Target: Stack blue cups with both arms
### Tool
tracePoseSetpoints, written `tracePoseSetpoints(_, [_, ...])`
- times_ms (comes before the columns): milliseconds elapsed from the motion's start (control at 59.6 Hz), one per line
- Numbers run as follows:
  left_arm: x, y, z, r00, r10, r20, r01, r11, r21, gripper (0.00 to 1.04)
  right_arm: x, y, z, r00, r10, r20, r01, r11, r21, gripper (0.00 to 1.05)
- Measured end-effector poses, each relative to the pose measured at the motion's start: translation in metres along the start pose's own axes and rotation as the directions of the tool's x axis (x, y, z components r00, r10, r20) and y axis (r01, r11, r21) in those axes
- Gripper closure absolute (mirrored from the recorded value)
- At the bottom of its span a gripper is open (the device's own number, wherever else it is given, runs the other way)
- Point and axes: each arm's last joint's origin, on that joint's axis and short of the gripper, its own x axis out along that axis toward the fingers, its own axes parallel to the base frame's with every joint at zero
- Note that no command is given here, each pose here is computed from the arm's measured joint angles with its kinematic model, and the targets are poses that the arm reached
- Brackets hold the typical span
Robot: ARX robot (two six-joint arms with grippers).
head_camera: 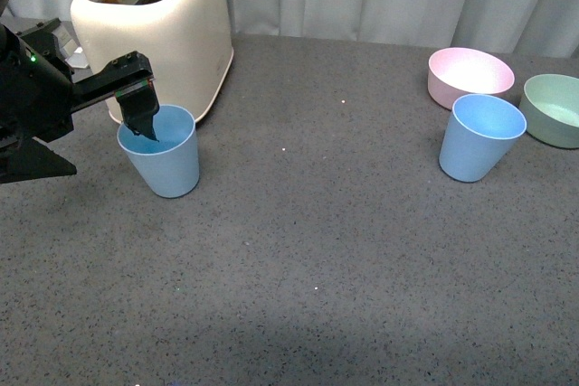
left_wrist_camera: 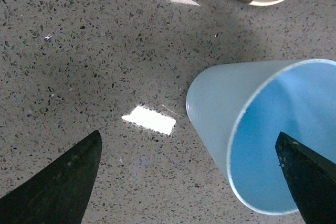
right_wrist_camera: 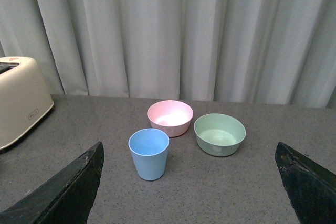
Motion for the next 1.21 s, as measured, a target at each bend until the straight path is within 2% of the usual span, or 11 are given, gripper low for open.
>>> tracePoseSetpoints(620, [0.016, -0.016, -0.004, 0.997, 0.044, -0.064, -0.043, 0.999, 0.024, 1.01, 0.000, 0.000, 0.000, 1.000, 0.000, 0.000, 0.000, 1.000, 0.000, 0.10])
tracePoseSetpoints(788, [0.014, -0.028, -0.006, 0.997, 0.036, -0.069, -0.034, 0.999, 0.038, 1.01, 0.000, 0.000, 0.000, 1.000, 0.000, 0.000, 0.000, 1.000, 0.000, 0.10])
tracePoseSetpoints(939, [0.007, -0.063, -0.008, 0.999, -0.007, -0.054, 0.012, 0.996, 0.086, 1.01, 0.000, 0.000, 0.000, 1.000, 0.000, 0.000, 0.000, 1.000, 0.000, 0.10])
tracePoseSetpoints(1056, [0.006, -0.099, -0.013, 0.999, -0.027, -0.044, 0.033, 0.991, 0.129, 1.01, 0.000, 0.000, 0.000, 1.000, 0.000, 0.000, 0.000, 1.000, 0.000, 0.10])
tracePoseSetpoints(1207, [0.014, -0.127, -0.023, 0.997, -0.039, -0.068, 0.049, 0.986, 0.160, 1.01, 0.000, 0.000, 0.000, 1.000, 0.000, 0.000, 0.000, 1.000, 0.000, 0.10])
